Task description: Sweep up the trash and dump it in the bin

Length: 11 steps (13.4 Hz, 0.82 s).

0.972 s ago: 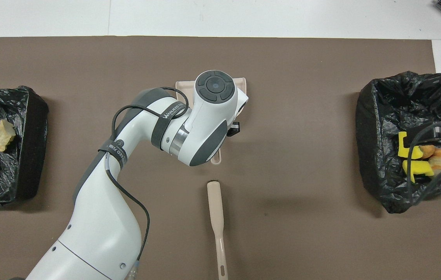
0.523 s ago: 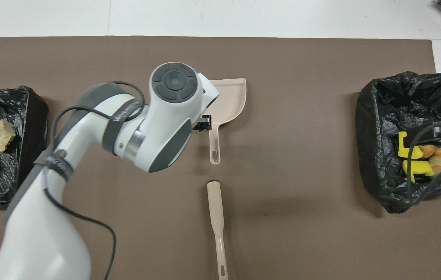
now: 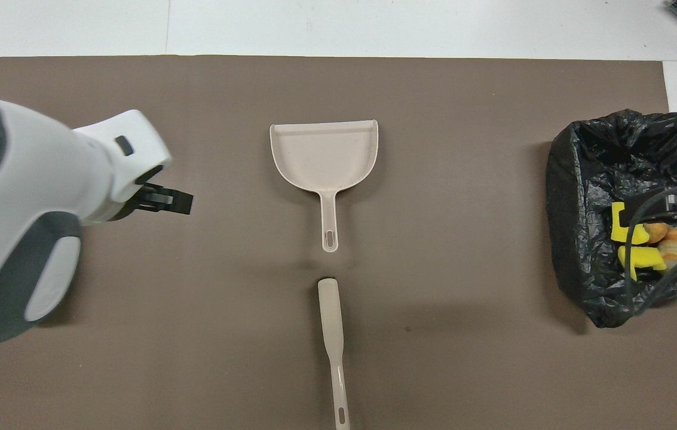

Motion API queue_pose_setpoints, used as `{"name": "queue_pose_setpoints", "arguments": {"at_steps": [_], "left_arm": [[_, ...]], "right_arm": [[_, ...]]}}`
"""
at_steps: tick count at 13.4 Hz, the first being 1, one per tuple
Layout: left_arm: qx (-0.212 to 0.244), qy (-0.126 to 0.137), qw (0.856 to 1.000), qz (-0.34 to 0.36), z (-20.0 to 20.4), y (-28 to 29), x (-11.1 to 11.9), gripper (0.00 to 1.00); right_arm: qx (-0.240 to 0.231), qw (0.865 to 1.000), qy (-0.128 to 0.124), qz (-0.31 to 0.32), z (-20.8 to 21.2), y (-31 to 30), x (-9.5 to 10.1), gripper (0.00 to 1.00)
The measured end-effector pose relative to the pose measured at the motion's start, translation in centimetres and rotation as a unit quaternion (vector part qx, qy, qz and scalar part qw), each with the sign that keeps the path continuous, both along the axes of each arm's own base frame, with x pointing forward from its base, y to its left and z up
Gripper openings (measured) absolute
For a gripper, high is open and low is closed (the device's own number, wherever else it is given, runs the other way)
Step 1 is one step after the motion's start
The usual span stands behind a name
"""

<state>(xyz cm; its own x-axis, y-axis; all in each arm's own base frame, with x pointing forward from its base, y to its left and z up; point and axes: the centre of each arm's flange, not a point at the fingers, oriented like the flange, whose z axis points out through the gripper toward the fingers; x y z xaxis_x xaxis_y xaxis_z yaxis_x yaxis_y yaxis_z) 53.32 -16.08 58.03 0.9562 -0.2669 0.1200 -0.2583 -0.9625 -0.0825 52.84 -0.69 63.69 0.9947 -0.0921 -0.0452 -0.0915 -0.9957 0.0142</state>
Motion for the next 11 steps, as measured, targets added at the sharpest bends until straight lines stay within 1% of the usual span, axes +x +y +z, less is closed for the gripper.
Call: {"name": "queue_pose_setpoints", "arguments": {"at_steps": [1, 2, 5, 6, 8, 11], "left_arm": [[0.003, -0.003, 1.000, -0.012, 1.7, 2.3, -0.2, 1.00], [0.007, 0.000, 1.000, -0.020, 3.6, 4.5, -0.4, 1.00], [-0.001, 0.017, 0.999, -0.027, 9.8, 9.4, -1.3, 1.00], [-0.004, 0.024, 0.999, -0.021, 10.9, 10.3, -1.7, 1.00], [-0.010, 0.028, 0.999, -0.013, 12.6, 11.2, -1.9, 1.00], [-0.011, 0.032, 0.999, -0.005, 13.2, 11.9, -1.3, 1.00]], "right_arm": [[0.000, 1.000, 0.000, 0.000, 0.0, 0.0, 0.0, 1.00], [0.000, 1.000, 0.000, 0.000, 0.0, 0.0, 0.0, 1.00], [0.000, 1.000, 0.000, 0.000, 0.0, 0.0, 0.0, 1.00], [0.000, 1.000, 0.000, 0.000, 0.0, 0.0, 0.0, 1.00], [0.000, 1.000, 0.000, 0.000, 0.0, 0.0, 0.0, 1.00], [0.000, 1.000, 0.000, 0.000, 0.0, 0.0, 0.0, 1.00]]}}
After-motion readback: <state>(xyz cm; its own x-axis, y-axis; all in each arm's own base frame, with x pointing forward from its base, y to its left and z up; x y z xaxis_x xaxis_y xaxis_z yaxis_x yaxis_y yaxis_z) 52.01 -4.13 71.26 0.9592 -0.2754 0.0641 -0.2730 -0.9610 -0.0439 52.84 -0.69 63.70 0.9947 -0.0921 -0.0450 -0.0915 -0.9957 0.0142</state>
